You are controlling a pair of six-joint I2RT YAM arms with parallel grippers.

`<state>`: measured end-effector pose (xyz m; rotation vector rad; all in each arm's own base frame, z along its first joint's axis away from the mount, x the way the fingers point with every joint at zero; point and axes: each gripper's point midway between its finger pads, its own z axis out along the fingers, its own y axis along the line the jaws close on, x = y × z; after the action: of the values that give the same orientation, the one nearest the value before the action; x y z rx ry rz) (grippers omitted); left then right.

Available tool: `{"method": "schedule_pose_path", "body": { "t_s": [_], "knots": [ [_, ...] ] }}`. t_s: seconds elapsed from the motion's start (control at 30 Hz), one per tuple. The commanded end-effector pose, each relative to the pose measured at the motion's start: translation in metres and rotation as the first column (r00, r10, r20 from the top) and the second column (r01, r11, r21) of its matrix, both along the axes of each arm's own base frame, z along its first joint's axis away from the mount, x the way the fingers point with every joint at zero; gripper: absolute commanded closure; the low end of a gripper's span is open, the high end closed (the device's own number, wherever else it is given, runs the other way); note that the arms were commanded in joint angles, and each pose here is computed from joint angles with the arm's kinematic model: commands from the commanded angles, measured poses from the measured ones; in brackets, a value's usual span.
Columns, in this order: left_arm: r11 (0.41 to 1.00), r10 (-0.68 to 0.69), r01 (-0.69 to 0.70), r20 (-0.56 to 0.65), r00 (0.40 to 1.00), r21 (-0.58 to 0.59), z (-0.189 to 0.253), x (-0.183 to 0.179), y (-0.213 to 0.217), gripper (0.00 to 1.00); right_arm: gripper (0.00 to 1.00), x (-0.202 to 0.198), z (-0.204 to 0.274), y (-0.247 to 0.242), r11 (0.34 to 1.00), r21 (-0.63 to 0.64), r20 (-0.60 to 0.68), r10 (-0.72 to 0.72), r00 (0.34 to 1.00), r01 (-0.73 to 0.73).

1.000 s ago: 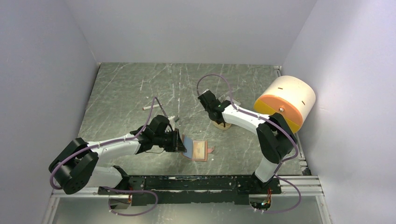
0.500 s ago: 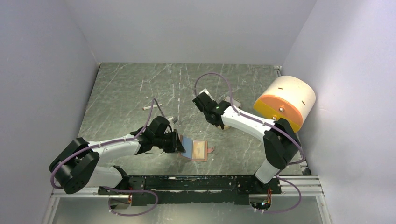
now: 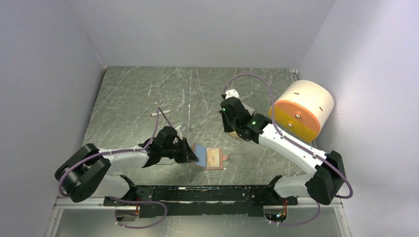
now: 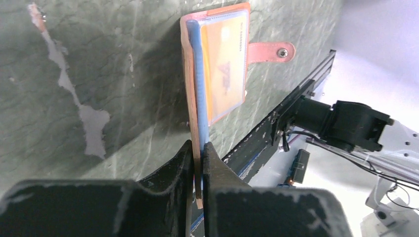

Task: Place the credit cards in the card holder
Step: Pick up the credit card from the storage box, then insert the credit card into the card holder.

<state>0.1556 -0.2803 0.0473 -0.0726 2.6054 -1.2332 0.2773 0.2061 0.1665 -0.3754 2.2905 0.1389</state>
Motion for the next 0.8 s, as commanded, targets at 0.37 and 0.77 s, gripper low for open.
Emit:
{"method": "schedule_pose_path", "body": {
  "t_s": [0.37,0.77],
  "knots": [
    [0.996,0.069,-0.069,-0.002,0.998,-0.061,0.003,0.009,-0.004,0.61,1.0,-0.065,-0.039,0.062,0.789,0.612,-0.189,0.088,0.978,0.047],
    [0.994,0.112,-0.112,0.006,0.994,0.019,-0.013,0.002,0.022,0.63,1.0,-0.091,-0.085,0.062,0.727,0.68,-0.274,0.129,0.953,0.097]
  ]
}}
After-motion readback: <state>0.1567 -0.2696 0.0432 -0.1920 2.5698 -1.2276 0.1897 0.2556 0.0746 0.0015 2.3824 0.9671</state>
